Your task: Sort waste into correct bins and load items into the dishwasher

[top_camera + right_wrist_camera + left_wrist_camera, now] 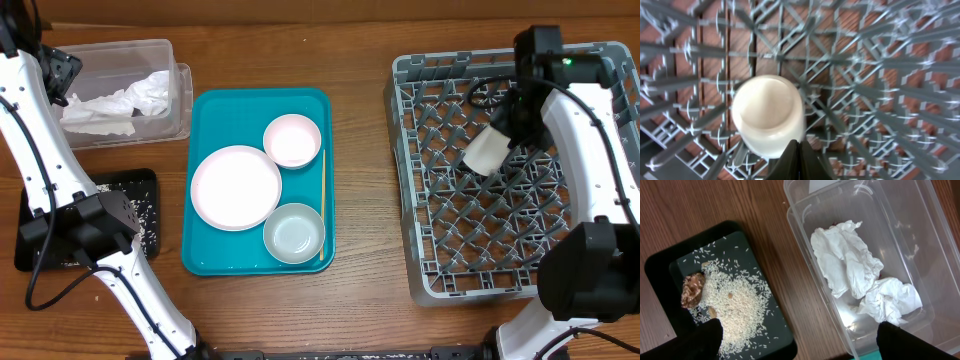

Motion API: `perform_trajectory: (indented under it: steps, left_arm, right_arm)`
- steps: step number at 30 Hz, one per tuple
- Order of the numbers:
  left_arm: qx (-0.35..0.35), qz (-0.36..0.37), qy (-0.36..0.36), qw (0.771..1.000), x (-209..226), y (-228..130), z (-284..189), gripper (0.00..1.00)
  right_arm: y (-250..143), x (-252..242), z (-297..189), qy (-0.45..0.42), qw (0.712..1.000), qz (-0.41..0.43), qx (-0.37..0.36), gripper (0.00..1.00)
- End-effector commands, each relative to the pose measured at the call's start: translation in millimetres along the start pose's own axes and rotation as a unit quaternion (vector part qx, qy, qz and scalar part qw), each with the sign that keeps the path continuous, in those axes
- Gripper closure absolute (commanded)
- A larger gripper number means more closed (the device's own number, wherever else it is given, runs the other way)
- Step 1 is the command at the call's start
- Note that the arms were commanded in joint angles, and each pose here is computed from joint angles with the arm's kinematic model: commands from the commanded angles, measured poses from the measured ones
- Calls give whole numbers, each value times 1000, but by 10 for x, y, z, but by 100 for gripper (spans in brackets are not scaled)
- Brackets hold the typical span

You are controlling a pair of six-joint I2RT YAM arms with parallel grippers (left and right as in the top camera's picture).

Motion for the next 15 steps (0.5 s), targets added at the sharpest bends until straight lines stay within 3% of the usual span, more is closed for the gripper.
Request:
perform_trajectory:
  steps: [1,8,15]
  left_arm:
    - [-20,-13,-8,1000,37,34,-152,0]
    - [-20,-13,-8,1000,37,34,-152,0]
    - [-20,-13,-8,1000,37,34,-152,0]
  right_arm:
    - [124,-23,-210,-2,999,19,-36,96]
    - [-89,252,-367,83,996,-29,12,96]
    - [146,305,-304,53,995,-7,-84,94]
Point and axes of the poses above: each gripper's point midway between its finger pads, its own z axis out along the fingers, its own x axis along the line the jaws close on, y = z × x, the point moved 8 cm from there along -z, back along the fingers, and after that the axes turned 2 degrees about z, right-handed, at the moved point
